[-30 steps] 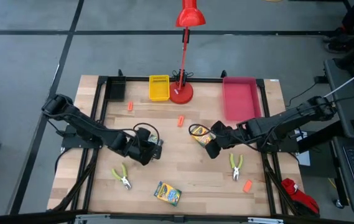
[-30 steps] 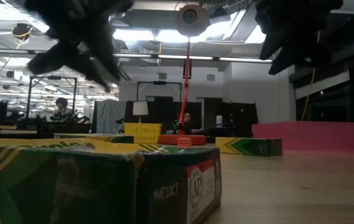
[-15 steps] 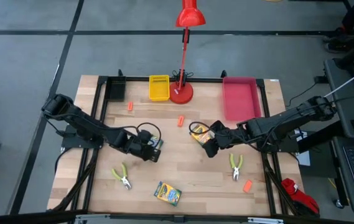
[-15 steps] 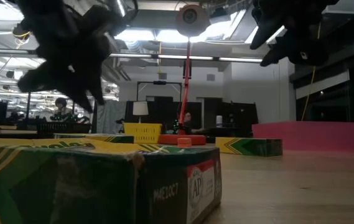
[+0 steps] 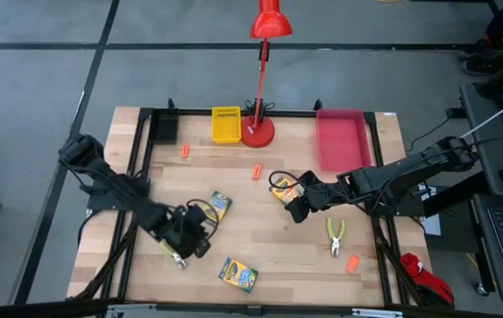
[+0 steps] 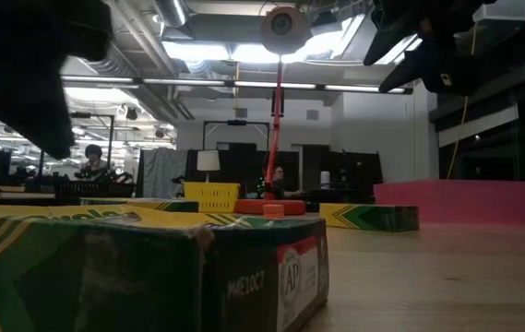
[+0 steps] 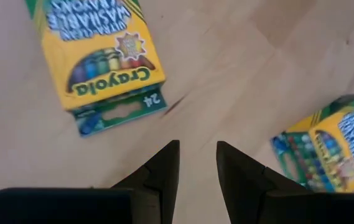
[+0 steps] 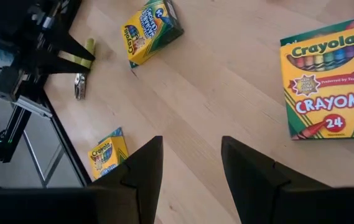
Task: Pick & Place School Supplies
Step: Adjust the yellow crayon box
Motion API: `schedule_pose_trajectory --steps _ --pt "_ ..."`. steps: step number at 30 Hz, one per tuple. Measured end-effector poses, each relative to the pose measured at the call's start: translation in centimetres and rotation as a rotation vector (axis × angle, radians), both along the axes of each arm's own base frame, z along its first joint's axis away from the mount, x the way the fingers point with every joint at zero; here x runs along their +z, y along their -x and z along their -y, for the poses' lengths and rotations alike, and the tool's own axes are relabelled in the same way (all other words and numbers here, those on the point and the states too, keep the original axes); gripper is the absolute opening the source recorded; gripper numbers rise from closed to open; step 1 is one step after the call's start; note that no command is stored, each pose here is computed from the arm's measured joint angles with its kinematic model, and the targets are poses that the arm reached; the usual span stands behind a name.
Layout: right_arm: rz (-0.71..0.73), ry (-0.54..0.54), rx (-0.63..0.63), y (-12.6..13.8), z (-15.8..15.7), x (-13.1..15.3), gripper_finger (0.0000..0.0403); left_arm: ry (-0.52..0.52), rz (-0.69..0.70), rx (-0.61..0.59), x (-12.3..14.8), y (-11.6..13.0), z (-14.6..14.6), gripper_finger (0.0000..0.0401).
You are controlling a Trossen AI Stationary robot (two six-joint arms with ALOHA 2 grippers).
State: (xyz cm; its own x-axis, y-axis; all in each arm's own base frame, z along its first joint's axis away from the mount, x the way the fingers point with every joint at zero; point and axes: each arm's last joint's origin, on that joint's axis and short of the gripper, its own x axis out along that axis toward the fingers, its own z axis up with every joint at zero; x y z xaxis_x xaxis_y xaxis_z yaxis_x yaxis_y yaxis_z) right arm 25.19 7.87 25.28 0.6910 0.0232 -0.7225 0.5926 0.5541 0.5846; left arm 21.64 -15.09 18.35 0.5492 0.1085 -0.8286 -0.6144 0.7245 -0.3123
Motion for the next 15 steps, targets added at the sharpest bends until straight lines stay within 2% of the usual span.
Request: schedule_pose_trajectory --steps 3,9,15 --pt "0.001 0.002 -0.001 0.0 0.0 0.0 0.0166 -0.088 0.014 -0.028 -0.1 1.1 0.8 0.0102" --pt "0.001 0.002 -0.002 0.0 0.0 0.0 0.0166 -0.222 -0.071 -0.101 -0.4 2.9 1.0 0.0102" --pt "0.004 -0.002 -0.004 0.0 0.0 0.0 0.0166 -0.38 -0.131 -0.35 -0.4 2.8 0.9 0.0102"
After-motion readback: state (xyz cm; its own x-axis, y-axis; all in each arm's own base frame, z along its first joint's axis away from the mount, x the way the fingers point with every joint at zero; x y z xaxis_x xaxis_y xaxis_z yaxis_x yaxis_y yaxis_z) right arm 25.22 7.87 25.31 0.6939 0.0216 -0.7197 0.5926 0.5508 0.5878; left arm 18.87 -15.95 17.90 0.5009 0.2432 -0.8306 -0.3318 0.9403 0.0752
